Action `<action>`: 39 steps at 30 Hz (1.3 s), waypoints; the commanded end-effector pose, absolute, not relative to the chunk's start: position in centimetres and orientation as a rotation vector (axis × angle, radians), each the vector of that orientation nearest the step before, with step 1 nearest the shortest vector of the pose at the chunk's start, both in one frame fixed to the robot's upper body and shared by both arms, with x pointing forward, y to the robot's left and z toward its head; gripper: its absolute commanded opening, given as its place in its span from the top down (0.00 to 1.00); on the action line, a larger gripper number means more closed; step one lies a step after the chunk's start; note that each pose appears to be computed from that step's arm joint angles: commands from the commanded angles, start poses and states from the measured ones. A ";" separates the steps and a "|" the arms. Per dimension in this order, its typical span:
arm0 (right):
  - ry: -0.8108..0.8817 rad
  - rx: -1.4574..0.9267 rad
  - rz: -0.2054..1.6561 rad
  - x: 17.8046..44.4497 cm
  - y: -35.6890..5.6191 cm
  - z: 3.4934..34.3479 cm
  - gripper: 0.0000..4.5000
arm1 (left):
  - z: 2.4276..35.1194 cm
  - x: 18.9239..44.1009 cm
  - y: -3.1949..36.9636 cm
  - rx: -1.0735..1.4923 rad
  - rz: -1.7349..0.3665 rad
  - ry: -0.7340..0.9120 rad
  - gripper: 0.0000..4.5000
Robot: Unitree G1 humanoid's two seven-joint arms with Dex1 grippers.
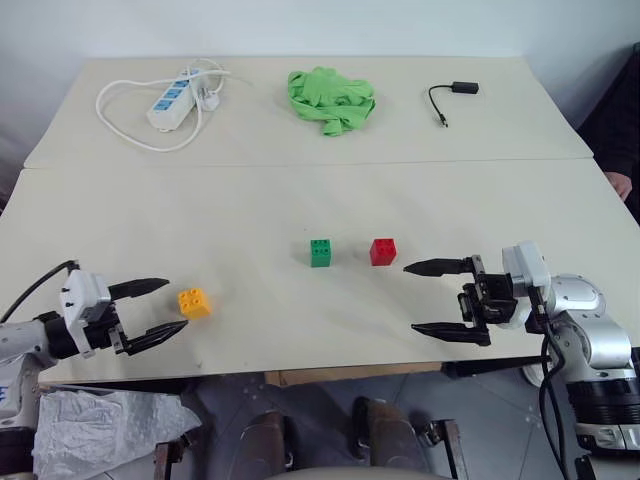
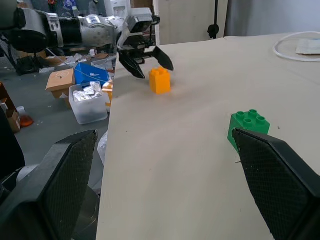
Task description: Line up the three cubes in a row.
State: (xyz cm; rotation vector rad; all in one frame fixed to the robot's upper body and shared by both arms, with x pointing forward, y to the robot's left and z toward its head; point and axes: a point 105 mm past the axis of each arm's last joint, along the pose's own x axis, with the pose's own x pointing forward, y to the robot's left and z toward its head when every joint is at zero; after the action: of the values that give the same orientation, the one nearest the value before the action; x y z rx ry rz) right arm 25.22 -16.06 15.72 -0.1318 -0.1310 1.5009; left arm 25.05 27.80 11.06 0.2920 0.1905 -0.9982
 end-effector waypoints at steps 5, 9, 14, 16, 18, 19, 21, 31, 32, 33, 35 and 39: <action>-0.167 -0.158 1.452 24.5 -16.9 16.5 0.00 | 10.6 25.3 26.2 0.306 -1.116 0.188 0.19; -0.159 -0.157 1.438 24.3 -17.1 16.3 0.00 | 11.0 25.7 26.4 0.306 -1.101 0.164 0.47; -0.154 -0.160 1.411 24.4 -17.4 16.1 0.00 | 11.9 26.8 24.6 0.283 -1.159 0.123 0.67; -0.152 -0.165 1.399 24.4 -17.7 16.1 0.00 | 12.6 28.0 23.4 0.292 -1.190 0.092 0.67; -0.154 -0.167 1.388 24.5 -17.9 16.2 0.00 | 13.4 29.3 21.9 0.315 -1.249 0.065 0.67; -0.153 -0.171 1.386 24.5 -18.0 16.3 0.00 | 14.0 30.3 21.1 0.342 -1.286 0.054 0.67; -0.153 -0.176 1.383 24.5 -18.1 16.4 0.00 | 14.8 32.0 20.1 0.379 -1.326 0.042 0.67; -0.157 -0.199 1.333 23.8 -18.8 16.6 0.00 | 14.4 36.6 17.1 0.508 -1.421 0.161 0.67; -0.158 -0.199 1.326 23.7 -18.8 16.5 0.00 | 14.2 36.8 17.0 0.511 -1.418 0.169 0.67; -0.161 -0.197 1.315 23.6 -18.8 16.5 0.00 | 14.1 36.9 16.9 0.512 -1.414 0.170 0.67; -0.163 -0.193 1.300 23.3 -18.7 16.5 0.00 | 13.8 37.0 16.7 0.512 -1.410 0.179 0.67; -0.167 -0.180 1.271 22.8 -18.5 16.3 0.00 | 13.0 37.0 16.5 0.519 -1.414 0.214 0.67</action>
State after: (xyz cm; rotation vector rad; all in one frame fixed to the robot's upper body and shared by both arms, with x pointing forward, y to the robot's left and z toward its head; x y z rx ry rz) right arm 23.08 -18.52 15.21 -0.1654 -0.1058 1.2865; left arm 36.97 16.26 13.09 0.4957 0.1949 -1.4171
